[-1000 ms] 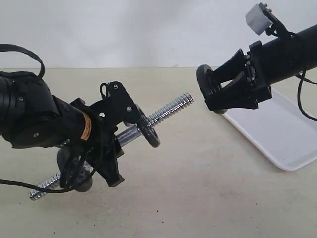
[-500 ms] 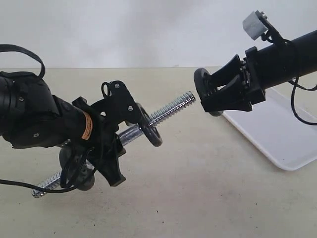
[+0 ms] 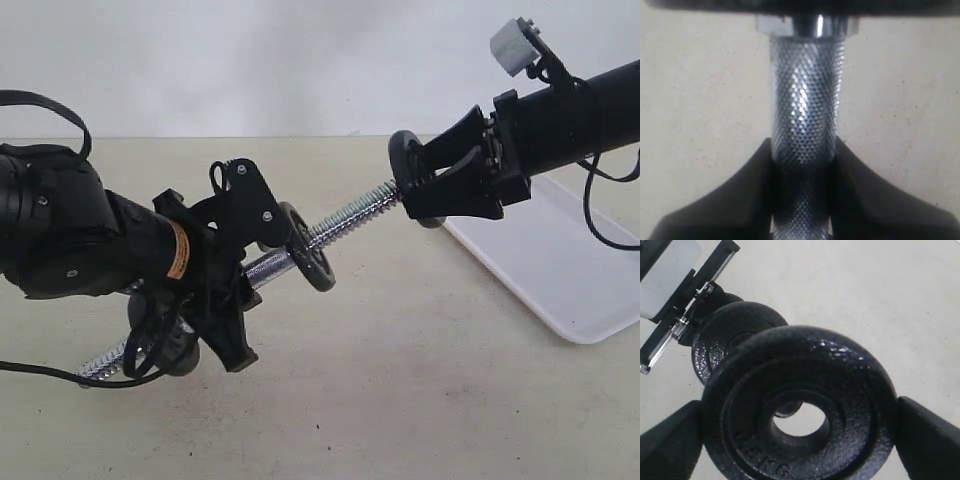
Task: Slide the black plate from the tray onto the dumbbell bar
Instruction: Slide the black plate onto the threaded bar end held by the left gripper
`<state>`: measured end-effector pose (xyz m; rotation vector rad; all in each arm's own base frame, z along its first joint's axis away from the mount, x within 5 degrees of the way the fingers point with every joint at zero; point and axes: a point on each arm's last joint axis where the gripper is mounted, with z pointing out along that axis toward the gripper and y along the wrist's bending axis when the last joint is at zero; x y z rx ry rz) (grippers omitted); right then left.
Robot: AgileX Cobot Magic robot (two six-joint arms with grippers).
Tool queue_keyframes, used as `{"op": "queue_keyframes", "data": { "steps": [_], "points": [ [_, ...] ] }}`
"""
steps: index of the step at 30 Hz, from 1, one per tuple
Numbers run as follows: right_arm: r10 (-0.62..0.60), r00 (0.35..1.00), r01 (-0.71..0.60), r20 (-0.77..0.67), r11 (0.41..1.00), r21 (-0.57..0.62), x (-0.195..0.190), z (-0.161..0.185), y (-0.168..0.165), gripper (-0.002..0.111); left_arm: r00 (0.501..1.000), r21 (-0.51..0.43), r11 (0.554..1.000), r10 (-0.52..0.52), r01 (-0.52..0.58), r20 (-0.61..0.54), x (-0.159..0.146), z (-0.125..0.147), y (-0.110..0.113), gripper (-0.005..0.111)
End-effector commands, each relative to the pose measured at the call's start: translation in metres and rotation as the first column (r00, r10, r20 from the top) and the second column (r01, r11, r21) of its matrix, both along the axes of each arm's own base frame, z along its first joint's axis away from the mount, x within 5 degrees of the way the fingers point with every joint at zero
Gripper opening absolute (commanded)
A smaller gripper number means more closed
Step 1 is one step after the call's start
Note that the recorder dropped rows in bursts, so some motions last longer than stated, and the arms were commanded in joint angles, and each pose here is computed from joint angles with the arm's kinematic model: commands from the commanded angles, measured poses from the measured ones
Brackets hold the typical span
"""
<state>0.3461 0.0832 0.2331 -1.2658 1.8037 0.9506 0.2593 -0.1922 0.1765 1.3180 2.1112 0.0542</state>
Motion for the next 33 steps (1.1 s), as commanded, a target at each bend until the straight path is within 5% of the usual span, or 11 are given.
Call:
{"op": "queue_keyframes", "data": {
  "steps": [1,33],
  "points": [
    [0.013,1.0,-0.014,0.019,0.997,0.078,-0.002,0.014,0.01,0.0,0.981,-0.154,0.982,-0.076,0.104,0.18,0.006,0.039,-0.014,0.004],
    [0.139,0.986,-0.133,-0.087,0.988,0.08,-0.005,-0.025,0.056,0.0,0.977,-0.158,0.98,-0.089,0.121,0.195,0.006,0.04,-0.015,0.004]
  ]
}}
